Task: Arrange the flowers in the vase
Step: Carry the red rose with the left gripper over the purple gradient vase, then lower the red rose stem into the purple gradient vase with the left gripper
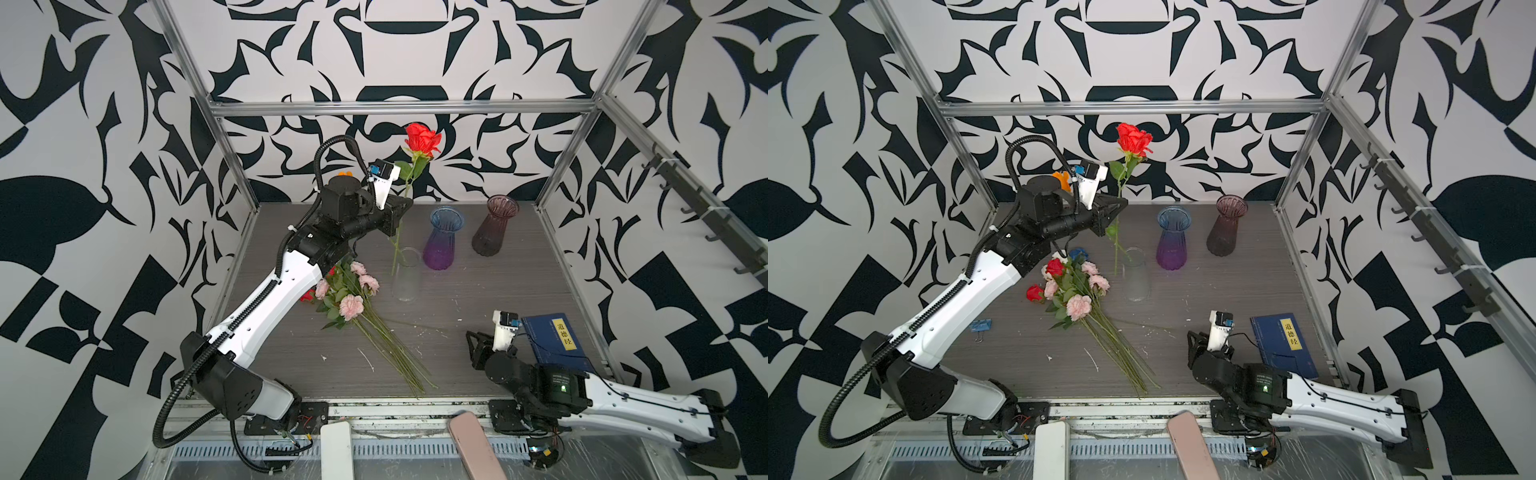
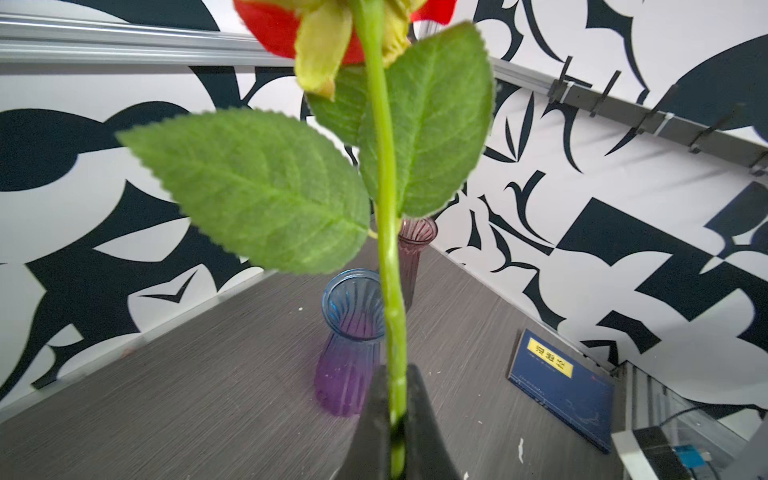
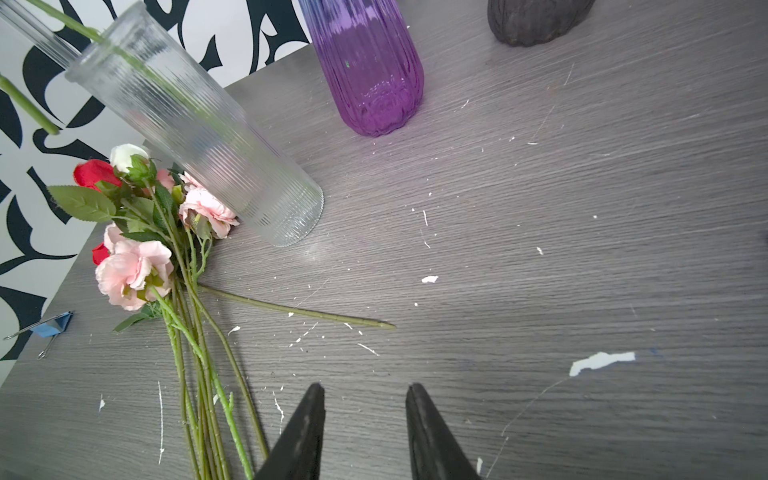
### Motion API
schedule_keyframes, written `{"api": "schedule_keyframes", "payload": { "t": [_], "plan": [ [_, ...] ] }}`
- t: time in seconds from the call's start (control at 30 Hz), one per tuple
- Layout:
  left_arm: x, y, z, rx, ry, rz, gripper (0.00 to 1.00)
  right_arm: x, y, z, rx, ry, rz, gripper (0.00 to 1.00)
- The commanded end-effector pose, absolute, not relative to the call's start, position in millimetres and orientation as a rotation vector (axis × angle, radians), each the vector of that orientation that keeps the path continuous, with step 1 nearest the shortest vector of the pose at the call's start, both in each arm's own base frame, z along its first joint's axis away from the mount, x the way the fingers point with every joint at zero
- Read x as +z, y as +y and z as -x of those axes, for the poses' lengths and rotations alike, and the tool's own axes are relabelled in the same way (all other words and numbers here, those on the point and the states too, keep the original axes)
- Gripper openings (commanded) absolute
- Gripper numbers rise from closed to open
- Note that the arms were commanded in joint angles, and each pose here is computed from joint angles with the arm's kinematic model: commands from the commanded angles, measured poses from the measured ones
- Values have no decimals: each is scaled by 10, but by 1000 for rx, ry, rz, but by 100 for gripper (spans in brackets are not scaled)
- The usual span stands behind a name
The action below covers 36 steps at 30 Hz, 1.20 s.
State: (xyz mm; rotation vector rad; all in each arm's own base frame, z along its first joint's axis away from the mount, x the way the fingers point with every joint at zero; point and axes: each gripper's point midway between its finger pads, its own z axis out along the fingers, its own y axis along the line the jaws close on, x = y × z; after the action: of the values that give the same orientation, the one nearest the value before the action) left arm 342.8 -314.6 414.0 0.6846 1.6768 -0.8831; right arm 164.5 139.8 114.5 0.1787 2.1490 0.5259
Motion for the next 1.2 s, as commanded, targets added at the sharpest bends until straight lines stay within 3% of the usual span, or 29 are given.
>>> {"api": "schedule_keyframes", "payload": {
  "t": [0.0,0.53,1.17],
  "plan": [
    [4315,-3203,-3237,-995,1606,-709,0,1334,1432,-1692,555,2104,-204,37],
    [4626,-3455,-3164,-994,1517,-752,0,1306,1350,-1672,603,2081,-244,37],
    [4253,-3594,-3496,-811,1554,-751,0,1301,1304,-1662,626,2068,-260,37]
  ]
}}
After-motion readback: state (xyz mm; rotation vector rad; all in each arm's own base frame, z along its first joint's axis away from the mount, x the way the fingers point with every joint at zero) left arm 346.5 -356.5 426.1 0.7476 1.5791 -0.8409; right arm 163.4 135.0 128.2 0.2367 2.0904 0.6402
